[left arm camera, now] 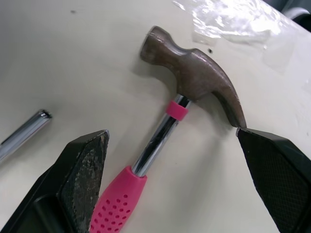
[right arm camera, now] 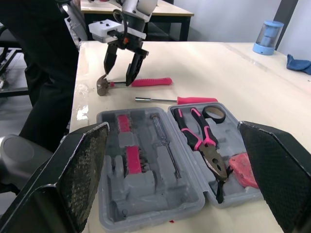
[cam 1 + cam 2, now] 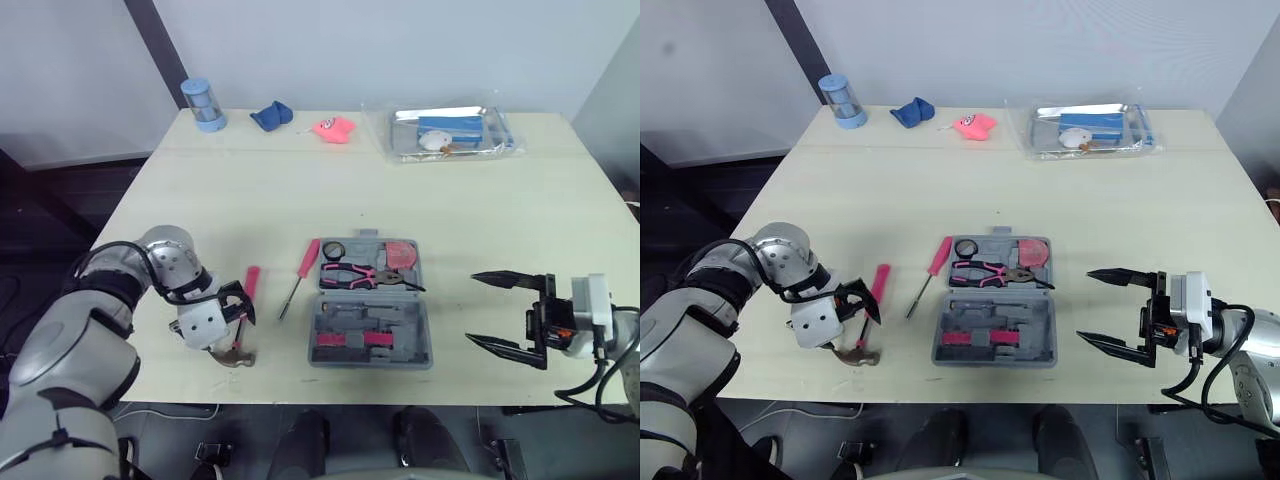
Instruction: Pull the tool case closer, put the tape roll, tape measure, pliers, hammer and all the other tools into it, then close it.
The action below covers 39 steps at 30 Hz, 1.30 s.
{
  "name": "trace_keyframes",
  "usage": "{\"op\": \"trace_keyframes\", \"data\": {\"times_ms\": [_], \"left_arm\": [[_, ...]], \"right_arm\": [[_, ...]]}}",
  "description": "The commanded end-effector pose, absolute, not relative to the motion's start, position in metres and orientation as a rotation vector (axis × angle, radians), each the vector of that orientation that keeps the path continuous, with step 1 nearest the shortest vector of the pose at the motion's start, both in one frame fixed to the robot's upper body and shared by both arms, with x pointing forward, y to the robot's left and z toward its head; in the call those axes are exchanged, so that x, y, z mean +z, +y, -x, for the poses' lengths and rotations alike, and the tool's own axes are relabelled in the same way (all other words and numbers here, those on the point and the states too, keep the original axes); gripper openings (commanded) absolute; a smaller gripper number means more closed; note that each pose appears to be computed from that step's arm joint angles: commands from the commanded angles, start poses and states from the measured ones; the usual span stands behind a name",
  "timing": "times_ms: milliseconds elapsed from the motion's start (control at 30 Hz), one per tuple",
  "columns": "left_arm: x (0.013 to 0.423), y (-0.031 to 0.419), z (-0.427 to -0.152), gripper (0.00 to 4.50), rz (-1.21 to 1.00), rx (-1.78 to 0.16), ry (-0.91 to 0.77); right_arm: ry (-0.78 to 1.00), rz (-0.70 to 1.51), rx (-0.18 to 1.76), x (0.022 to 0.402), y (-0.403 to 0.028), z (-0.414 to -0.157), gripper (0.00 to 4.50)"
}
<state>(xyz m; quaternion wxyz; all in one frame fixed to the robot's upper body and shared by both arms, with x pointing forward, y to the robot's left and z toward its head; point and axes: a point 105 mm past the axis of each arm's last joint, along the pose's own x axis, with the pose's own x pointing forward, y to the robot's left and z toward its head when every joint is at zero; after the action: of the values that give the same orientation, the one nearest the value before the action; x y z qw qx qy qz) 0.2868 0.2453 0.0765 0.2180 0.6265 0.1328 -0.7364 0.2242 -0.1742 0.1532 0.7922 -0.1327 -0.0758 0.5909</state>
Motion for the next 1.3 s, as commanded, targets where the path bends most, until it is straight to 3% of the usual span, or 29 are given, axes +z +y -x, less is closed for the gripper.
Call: {"op": "trace_keyframes", "data": {"times_ms": [33, 333, 433, 733, 1100, 1300], "left_arm": [[0.074, 0.246, -0.288, 4.46, -1.762, -2.038, 0.359], [0.063, 0.238, -0.295, 4.46, -1.814, -2.029, 0.338], [0.061, 0.235, -0.295, 3.81, -1.816, -2.044, 0.313], [0.055, 0.236, -0.284, 0.12, -1.765, -2.103, 0.282], [0.059, 0.266, -0.264, 0.05, -1.639, -2.085, 0.436], [0.086, 0.264, -0.237, 0.05, -1.371, -1.966, 0.522]], "right_arm": [[-0.202, 0.310, 1.273, 0.161, -0.171, -0.223, 4.50], [-0.207, 0.315, 1.264, 0.162, -0.170, -0.223, 4.50], [-0.207, 0.316, 1.260, 0.162, -0.170, -0.222, 4.50], [-0.212, 0.314, 1.253, 0.161, -0.168, -0.225, 4.50], [-0.212, 0.313, 1.257, 0.160, -0.168, -0.225, 4.50], [-0.211, 0.306, 1.262, 0.159, -0.166, -0.225, 4.50]]}}
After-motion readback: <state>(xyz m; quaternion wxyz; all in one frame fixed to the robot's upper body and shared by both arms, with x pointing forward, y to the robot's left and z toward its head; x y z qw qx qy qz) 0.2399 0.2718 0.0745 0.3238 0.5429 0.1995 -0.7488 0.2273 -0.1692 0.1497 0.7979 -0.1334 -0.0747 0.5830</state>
